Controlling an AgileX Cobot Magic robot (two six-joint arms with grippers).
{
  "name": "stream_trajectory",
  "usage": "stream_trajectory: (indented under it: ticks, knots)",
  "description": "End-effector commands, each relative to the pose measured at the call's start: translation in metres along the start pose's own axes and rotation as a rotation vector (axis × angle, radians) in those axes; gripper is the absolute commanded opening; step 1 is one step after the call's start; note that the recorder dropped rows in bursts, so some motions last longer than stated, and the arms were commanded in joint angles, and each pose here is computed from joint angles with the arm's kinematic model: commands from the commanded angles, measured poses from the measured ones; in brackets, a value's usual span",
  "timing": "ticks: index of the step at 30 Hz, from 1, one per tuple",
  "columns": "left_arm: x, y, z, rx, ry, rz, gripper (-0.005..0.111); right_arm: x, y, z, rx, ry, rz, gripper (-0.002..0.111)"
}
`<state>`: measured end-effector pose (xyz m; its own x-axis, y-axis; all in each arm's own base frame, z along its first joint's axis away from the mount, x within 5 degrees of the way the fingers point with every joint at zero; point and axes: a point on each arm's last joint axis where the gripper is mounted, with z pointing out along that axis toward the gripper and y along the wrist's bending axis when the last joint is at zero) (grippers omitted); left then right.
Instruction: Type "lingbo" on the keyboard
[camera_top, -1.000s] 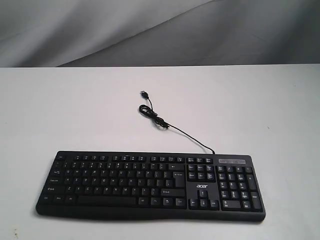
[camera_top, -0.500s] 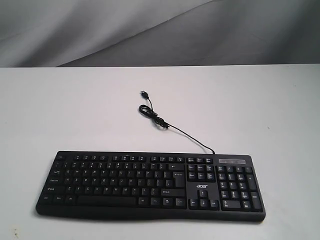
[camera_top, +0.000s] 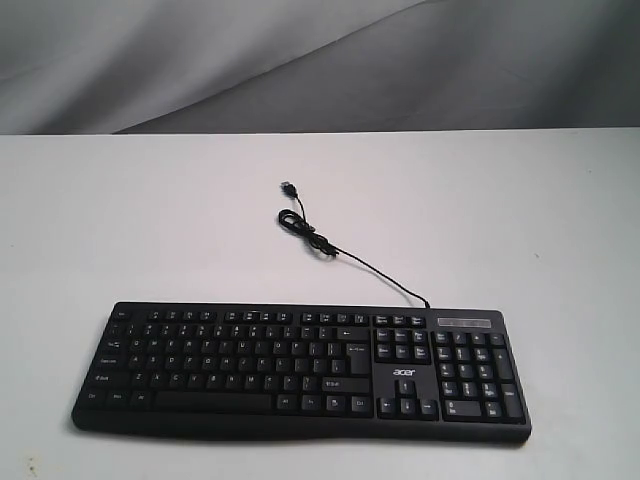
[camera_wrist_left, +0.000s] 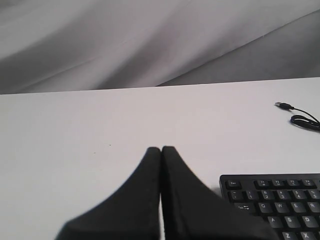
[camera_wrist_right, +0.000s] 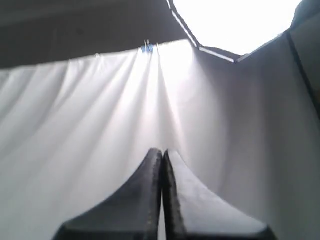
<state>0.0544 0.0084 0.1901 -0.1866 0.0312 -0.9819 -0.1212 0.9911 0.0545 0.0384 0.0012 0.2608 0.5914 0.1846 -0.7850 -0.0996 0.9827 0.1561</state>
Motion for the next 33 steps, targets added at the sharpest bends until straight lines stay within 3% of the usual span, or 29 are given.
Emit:
stream_trajectory:
  ticks: [1, 9, 14, 19, 20, 22, 24, 26, 27, 29, 30, 33]
  knots:
    - [0.001, 0.0, 0.0, 0.0, -0.004, -0.006, 0.001, -0.019, 0.003, 0.017, 0.018, 0.02, 0.128, 0.0]
    - [0.001, 0.0, 0.0, 0.0, -0.004, -0.006, 0.001, -0.018, -0.005, 0.13, 0.154, 0.531, 0.005, 0.0]
    - [0.001, 0.0, 0.0, 0.0, -0.004, -0.006, 0.001, 0.008, -0.022, 0.211, 0.242, 0.834, -0.119, 0.0]
    - [0.001, 0.0, 0.0, 0.0, -0.004, -0.006, 0.001, 0.06, -0.044, 0.268, 0.302, 1.243, -0.267, 0.0]
    - [0.001, 0.0, 0.0, 0.0, -0.004, -0.006, 0.001, 0.082, -0.044, 0.275, 0.26, 1.435, -0.293, 0.0]
    - [0.001, 0.0, 0.0, 0.0, -0.004, -0.006, 0.001, 0.107, -0.034, 0.278, 0.153, 1.58, -0.263, 0.0]
    - [0.001, 0.0, 0.0, 0.0, -0.004, -0.006, 0.001, 0.141, -0.012, 0.275, -0.088, 1.702, -0.238, 0.0]
    - [0.001, 0.0, 0.0, 0.0, -0.004, -0.006, 0.001, 0.204, 0.044, 0.262, -0.569, 1.738, -0.219, 0.0]
    - [0.001, 0.0, 0.0, 0.0, -0.004, -0.006, 0.001, 0.221, 0.068, 0.255, -0.703, 1.712, -0.234, 0.0]
    - [0.001, 0.0, 0.0, 0.0, -0.004, -0.006, 0.001, 0.25, 0.108, 0.24, -0.9, 1.654, -0.305, 0.0]
    - [0.001, 0.0, 0.0, 0.0, -0.004, -0.006, 0.001, 0.264, 0.149, 0.222, -1.045, 1.595, -0.35, 0.0]
    - [0.001, 0.0, 0.0, 0.0, -0.004, -0.006, 0.001, 0.269, 0.218, 0.182, -1.285, 1.505, -0.398, 0.0]
